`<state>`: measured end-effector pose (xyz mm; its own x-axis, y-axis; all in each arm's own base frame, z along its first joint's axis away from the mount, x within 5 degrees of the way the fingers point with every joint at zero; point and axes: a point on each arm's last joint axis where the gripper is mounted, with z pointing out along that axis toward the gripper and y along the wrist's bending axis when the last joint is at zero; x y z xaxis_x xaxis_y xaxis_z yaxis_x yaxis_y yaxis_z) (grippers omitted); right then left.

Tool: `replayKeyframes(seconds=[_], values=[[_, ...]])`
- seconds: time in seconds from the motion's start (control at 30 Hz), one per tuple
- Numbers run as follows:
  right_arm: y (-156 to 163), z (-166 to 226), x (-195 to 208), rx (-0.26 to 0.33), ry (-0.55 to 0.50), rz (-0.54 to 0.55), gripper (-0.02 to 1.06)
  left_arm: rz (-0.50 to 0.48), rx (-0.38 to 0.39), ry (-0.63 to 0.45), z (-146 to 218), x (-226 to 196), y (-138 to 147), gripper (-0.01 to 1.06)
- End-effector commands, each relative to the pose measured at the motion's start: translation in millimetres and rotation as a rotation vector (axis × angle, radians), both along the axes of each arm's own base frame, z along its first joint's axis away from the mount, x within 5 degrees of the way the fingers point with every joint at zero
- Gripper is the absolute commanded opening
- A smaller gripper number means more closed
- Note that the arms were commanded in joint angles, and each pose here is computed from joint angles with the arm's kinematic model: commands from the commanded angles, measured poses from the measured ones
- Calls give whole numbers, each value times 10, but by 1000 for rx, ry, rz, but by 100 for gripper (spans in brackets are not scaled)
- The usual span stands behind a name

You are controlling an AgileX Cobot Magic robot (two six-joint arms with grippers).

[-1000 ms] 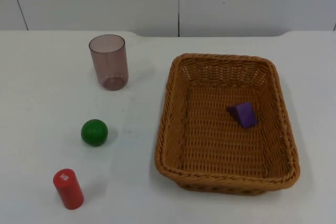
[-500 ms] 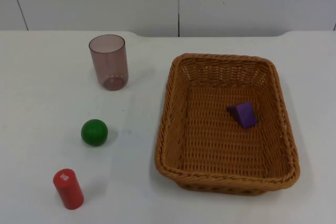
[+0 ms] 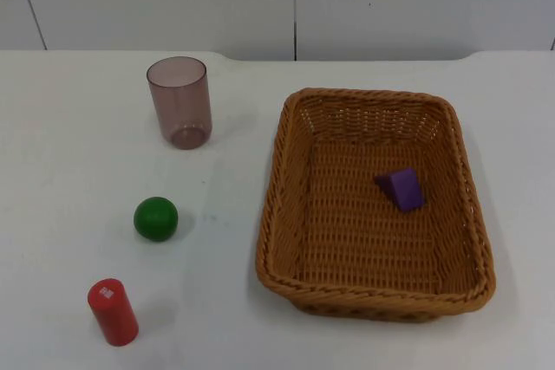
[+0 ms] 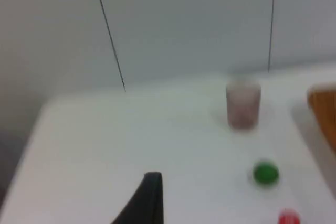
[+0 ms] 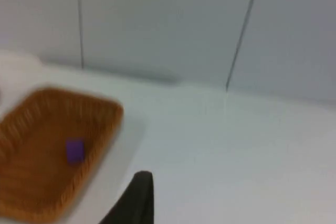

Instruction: Pick up the basket with the left hand and place the triangular block into the basket with the right hand.

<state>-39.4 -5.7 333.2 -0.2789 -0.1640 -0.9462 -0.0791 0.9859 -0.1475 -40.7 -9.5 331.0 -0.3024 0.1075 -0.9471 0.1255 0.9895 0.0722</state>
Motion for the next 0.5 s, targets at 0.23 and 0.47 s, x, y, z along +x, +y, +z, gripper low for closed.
replayKeyframes(seconds=[0.23, 0.47], values=[[12, -499, 313, 9, 168, -21, 104, 15, -17, 175, -558, 353, 12, 105], [12, -524, 324, 8, 177, -23, 104, 28, -17, 176, -559, 354, 22, 105]])
